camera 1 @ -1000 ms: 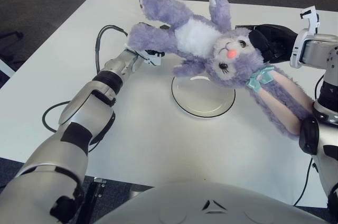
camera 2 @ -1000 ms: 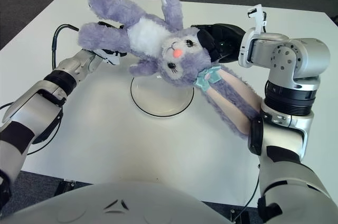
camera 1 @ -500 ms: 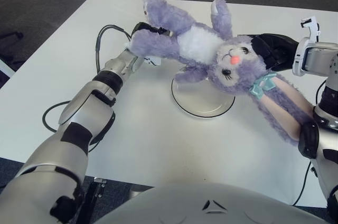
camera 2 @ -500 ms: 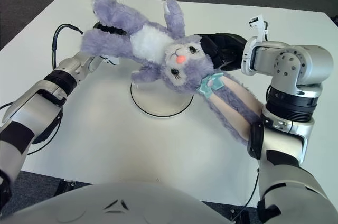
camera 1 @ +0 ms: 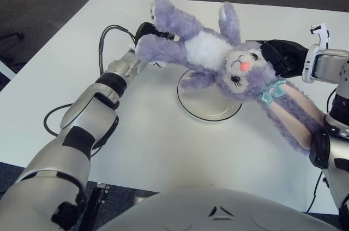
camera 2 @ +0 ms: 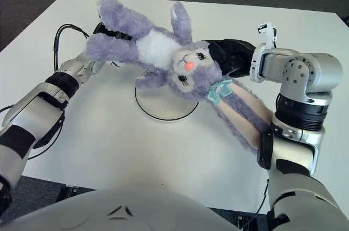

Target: Put the doll into the plate.

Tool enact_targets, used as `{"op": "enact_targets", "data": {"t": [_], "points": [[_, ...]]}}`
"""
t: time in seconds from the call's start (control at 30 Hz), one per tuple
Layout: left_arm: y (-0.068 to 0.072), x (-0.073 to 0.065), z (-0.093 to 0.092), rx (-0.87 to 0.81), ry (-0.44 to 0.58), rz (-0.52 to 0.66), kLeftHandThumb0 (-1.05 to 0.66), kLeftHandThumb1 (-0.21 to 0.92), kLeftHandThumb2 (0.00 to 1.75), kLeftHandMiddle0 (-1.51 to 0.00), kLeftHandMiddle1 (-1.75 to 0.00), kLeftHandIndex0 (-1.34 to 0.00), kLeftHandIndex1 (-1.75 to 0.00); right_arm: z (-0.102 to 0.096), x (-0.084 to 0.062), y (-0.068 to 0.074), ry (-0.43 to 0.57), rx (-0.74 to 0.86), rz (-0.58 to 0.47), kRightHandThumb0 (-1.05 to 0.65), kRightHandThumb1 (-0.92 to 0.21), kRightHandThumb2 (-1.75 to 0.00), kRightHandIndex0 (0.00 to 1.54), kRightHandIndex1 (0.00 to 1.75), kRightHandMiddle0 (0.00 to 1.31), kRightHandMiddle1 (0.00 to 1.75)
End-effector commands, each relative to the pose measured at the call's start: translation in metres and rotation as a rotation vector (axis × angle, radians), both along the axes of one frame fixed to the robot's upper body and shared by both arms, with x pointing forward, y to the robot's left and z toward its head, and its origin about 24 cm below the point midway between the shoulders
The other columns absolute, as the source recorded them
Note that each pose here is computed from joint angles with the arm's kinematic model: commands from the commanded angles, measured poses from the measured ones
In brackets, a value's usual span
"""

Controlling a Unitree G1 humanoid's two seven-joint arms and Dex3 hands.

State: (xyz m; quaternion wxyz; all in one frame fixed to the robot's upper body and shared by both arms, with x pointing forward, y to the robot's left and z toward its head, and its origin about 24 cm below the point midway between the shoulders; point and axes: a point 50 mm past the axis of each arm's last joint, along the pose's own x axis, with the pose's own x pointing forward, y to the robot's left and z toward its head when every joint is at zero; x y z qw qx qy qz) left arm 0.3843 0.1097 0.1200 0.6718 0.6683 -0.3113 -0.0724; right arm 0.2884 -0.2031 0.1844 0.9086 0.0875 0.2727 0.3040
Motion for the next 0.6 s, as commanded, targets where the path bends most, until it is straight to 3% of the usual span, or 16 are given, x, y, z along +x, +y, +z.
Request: {"op": "enact_targets", "data": {"t": [0.0,0.17,0.43,0.57], "points": [[0.003,-0.001,-0.002,0.002,0.009,0.009,-0.49,0.3,1.33,-1.17,-1.75,-0.62,-1.75,-0.005,-0.002,-0.003,0.012,0.01,0.03,0.0,-0.02,-1.54,0.96,1.39,0.63,1.75],[0.003,-0.001,-0.002,-0.001,0.014,0.007,-0.48,0.32,1.32,-1.17,-1.75,-0.61,-1.75,-0.012,-0.003,-0.007,0.003,-0.029,0.042,0.0,-0.02,-1.54,0.96,1.39,0.63,1.75],[0.002,-0.002,-0.002,0.006,0.005,-0.002,-0.48,0.33,1.3,-1.17,-1.75,-0.61,-1.75,-0.02,-0.004,-0.007,-0.178,-0.307,0.044,0.0,-0.02,-1.58,0.93,1.5,0.61,1.75],[0.002,-0.002,-0.002,0.008,0.005,-0.004,-0.48,0.32,1.31,-1.18,-1.75,-0.61,-1.75,-0.023,-0.004,-0.008,-0.225,-0.338,0.044,0.0,-0.01,-1.61,0.91,1.58,0.6,1.75]]}}
